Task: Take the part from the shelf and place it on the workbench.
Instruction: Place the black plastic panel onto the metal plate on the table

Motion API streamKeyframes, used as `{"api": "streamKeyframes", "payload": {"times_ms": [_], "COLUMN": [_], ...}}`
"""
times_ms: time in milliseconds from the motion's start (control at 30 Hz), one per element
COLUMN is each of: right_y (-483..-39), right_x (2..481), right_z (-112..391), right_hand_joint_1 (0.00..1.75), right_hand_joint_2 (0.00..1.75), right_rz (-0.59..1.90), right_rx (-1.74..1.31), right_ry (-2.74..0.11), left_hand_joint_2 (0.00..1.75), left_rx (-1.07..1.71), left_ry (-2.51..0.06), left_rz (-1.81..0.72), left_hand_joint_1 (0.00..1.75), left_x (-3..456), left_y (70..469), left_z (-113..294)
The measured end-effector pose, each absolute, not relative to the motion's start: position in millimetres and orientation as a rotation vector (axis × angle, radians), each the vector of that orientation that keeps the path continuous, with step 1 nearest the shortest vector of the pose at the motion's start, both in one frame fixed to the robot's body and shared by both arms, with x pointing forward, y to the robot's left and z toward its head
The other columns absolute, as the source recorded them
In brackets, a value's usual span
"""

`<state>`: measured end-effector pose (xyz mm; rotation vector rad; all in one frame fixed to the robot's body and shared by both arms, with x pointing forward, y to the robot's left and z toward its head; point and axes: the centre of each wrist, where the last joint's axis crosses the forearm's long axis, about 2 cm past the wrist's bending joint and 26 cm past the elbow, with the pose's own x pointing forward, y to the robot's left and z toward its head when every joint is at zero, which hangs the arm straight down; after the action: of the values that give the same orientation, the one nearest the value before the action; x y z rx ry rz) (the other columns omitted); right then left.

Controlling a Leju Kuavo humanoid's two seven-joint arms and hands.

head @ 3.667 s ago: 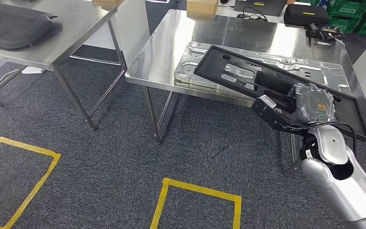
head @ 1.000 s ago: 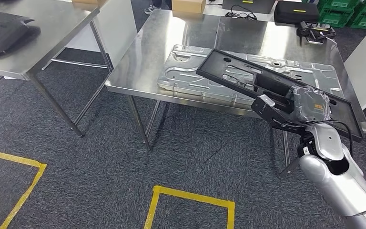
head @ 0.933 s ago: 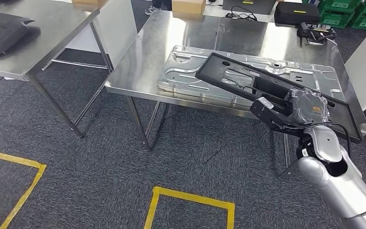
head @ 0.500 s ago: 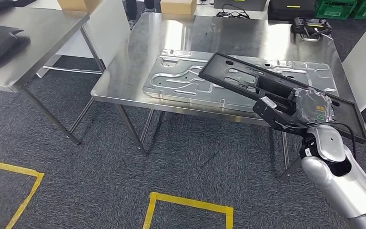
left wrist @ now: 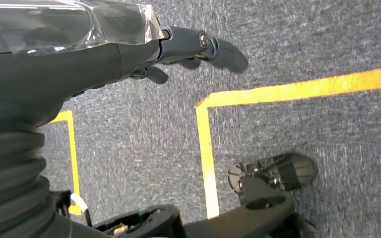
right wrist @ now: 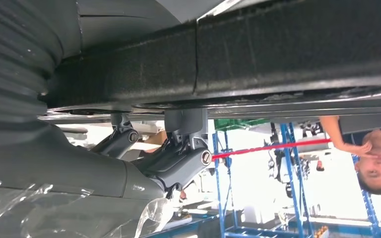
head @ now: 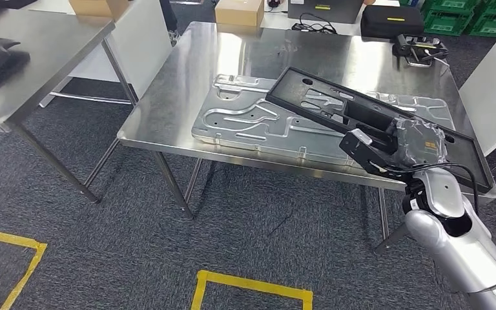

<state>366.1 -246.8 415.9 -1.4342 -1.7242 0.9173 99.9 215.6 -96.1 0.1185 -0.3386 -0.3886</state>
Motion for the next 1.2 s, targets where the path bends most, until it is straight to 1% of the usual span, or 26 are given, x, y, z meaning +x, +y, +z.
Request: {"api": "streamKeyframes", "payload": {"times_ms": [933, 1200], "right_y": [-247, -235], "right_x": [367, 365], "right_z": [416, 404], "right_hand_joint_1": [1.75, 1.75], "right_hand_joint_2": [1.75, 1.75], "right_rz": [0.918, 1.045], "right_rx": [-1.473, -1.442], "right_ry": [-1.725, -1.769], "left_hand_joint_2": [1.75, 1.75], "left_rx": [0.126, 0.116], "left_ry": [-0.337, -0.337], "left_rz": [-0.389, -0.39], "left_hand_joint_1": [0.0, 0.0], "left_x": [100, 99], "left_y": [219, 216], "left_z": [-97, -96]}}
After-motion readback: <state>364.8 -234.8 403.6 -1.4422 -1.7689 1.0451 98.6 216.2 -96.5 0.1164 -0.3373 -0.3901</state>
